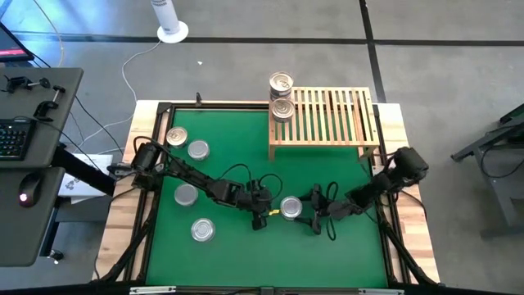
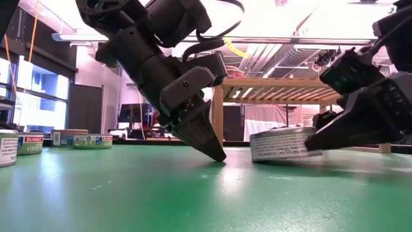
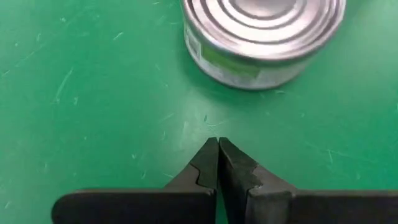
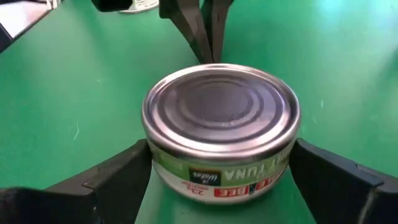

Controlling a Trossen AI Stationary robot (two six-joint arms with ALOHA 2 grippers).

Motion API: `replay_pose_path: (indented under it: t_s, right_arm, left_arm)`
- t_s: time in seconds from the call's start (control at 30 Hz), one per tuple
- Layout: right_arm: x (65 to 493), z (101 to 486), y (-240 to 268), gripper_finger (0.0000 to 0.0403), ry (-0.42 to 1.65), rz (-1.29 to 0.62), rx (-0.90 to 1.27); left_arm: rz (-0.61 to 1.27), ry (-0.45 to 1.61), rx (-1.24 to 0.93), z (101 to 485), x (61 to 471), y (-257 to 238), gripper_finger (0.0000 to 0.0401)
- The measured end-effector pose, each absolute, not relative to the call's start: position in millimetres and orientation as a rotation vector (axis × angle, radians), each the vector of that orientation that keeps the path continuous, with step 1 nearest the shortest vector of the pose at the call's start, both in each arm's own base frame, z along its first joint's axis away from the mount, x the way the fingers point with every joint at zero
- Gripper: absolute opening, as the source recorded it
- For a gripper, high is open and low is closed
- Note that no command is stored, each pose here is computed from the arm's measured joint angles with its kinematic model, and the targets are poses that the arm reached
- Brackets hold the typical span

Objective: Stack canned seafood by type on shelf
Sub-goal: Put the green tuna can on the shelf

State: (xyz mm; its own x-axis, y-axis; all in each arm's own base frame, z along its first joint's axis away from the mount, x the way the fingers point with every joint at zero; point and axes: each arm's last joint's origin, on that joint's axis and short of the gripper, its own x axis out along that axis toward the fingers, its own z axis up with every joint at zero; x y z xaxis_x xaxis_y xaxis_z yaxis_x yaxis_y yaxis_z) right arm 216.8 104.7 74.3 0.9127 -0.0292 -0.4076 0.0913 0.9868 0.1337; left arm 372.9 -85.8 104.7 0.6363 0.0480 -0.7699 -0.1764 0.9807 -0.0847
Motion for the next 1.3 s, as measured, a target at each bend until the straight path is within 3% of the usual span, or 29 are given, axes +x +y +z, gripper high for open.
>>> replay_pose_path:
  t_s: [0.33,0.83,0.97,1.3]
  right_arm:
    - [222,83,104,0.0336,0.587,-0.006,0.075]
    - [251,114,100,0.0381,0.758,0.084,-0.024]
    - [244,123,97,0.0381,0.705,0.079,-0.007]
    - [222,98,91,0.0381,0.495,0.035,0.021]
  left_arm:
    - [0.09,0.846,-0.159,106,375,-88,0.0]
    - [0.061,0.812,-0.177,107,378,-90,0.0]
    - [0.05,0.813,-0.169,107,377,-94,0.0]
    - [0.045,0.84,-0.153,109,374,-95,0.0]
